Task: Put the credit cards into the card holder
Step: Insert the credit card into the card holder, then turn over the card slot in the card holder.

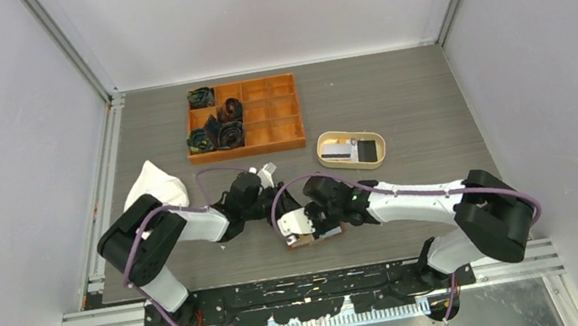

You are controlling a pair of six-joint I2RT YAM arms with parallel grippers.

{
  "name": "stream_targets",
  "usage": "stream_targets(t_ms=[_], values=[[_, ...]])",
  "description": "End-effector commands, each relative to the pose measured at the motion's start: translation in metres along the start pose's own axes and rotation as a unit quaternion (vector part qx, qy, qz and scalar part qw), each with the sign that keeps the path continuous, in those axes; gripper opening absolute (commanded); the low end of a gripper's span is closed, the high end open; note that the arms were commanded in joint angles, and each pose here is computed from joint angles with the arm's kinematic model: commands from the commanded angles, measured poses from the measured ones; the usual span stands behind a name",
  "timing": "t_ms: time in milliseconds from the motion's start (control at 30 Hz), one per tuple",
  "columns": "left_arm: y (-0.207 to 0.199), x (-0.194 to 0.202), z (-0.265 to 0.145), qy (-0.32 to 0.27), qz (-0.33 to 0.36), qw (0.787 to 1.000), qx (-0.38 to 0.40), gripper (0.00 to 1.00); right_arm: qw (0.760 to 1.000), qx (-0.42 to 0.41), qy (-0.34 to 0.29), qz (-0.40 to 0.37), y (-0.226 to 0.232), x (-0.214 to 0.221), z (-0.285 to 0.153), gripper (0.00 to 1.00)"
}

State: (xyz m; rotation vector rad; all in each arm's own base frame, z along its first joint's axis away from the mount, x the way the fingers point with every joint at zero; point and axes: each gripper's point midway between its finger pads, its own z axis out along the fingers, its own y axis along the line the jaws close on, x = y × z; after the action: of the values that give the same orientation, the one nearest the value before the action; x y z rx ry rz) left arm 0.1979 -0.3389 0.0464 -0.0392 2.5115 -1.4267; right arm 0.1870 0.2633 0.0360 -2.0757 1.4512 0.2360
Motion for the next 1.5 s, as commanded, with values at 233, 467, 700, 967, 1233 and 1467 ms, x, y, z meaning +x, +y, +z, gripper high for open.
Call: stream_targets(t_ms=[233, 467, 700, 967, 1233, 1467], values=[[-0.025, -0.007, -0.026, -0.050, 0.057, 0.997, 0.034, 0.29, 0.990, -0.062, -0.119, 0.051, 0.001, -0.025, -0.059, 0.11], [-0.046, -0.003, -0.044, -0.091, 0.112, 0.987, 0.073, 0.22, 0.981, -0.080, -0.146, 0.099, -0.002, -0.023, -0.070, 0.13], [-0.053, 0.008, -0.039, -0.135, 0.162, 0.976, 0.047, 0.12, 0.963, -0.108, -0.143, 0.201, -0.008, -0.014, -0.070, 0.14], [-0.027, 0.007, -0.034, -0.176, 0.152, 0.972, -0.030, 0.06, 0.921, -0.120, -0.099, 0.356, -0.029, 0.005, -0.065, 0.15], [-0.025, 0.010, -0.022, -0.173, 0.136, 0.975, -0.041, 0.11, 0.872, -0.146, -0.044, 0.465, -0.033, 0.015, -0.045, 0.21], [-0.023, 0.011, -0.015, -0.165, 0.129, 0.976, -0.050, 0.19, 0.843, -0.131, -0.011, 0.521, -0.039, 0.029, -0.030, 0.29]])
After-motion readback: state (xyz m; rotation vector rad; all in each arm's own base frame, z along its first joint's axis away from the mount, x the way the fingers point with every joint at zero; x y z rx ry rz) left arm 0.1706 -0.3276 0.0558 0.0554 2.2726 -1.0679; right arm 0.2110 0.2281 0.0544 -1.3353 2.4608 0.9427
